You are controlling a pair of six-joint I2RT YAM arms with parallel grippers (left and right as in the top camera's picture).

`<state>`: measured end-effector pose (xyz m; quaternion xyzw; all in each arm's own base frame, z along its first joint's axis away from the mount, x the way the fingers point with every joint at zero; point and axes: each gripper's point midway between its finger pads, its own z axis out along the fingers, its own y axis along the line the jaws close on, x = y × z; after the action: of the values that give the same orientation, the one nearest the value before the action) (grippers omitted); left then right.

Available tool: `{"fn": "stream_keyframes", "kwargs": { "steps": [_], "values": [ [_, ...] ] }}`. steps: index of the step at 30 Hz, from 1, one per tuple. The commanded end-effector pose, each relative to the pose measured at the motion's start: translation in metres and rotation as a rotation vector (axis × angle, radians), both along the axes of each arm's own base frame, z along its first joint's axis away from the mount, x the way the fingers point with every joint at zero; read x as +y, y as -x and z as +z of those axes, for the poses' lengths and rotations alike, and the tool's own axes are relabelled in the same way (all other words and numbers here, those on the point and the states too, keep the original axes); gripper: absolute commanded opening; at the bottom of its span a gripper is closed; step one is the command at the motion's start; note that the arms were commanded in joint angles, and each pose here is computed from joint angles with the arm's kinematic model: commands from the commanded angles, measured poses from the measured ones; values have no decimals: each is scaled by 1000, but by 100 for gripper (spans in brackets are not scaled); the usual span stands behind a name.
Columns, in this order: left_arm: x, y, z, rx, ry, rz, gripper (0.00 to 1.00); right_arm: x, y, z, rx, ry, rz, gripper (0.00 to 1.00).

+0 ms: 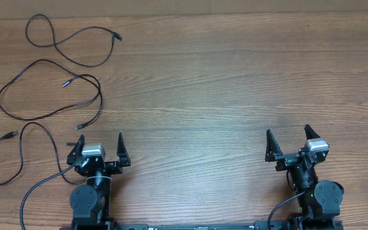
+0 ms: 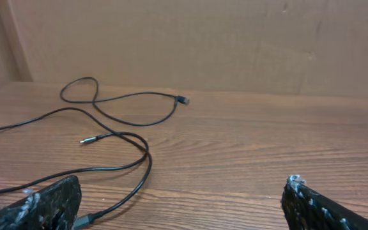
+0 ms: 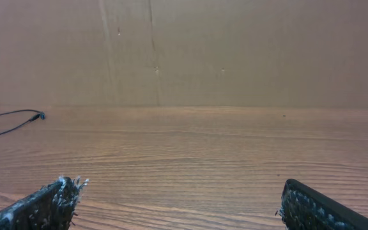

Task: Untangle cables

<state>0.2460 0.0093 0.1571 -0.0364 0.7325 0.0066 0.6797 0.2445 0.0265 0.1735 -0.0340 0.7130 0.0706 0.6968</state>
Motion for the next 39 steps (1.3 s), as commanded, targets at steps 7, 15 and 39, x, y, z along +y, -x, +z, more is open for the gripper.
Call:
{"fn": "stream_keyframes", "kwargs": {
  "steps": [7,15,39],
  "values": [
    [-1,0,-1,3,-25,-9,99,-2,0,-2,-4,12,-11,100],
    [-1,0,0,-1,-45,-9,99,-2,0,-2,-4,12,-11,100],
    [-1,0,0,-1,-45,-9,100,-2,0,-2,-4,12,-11,100]
  ]
}}
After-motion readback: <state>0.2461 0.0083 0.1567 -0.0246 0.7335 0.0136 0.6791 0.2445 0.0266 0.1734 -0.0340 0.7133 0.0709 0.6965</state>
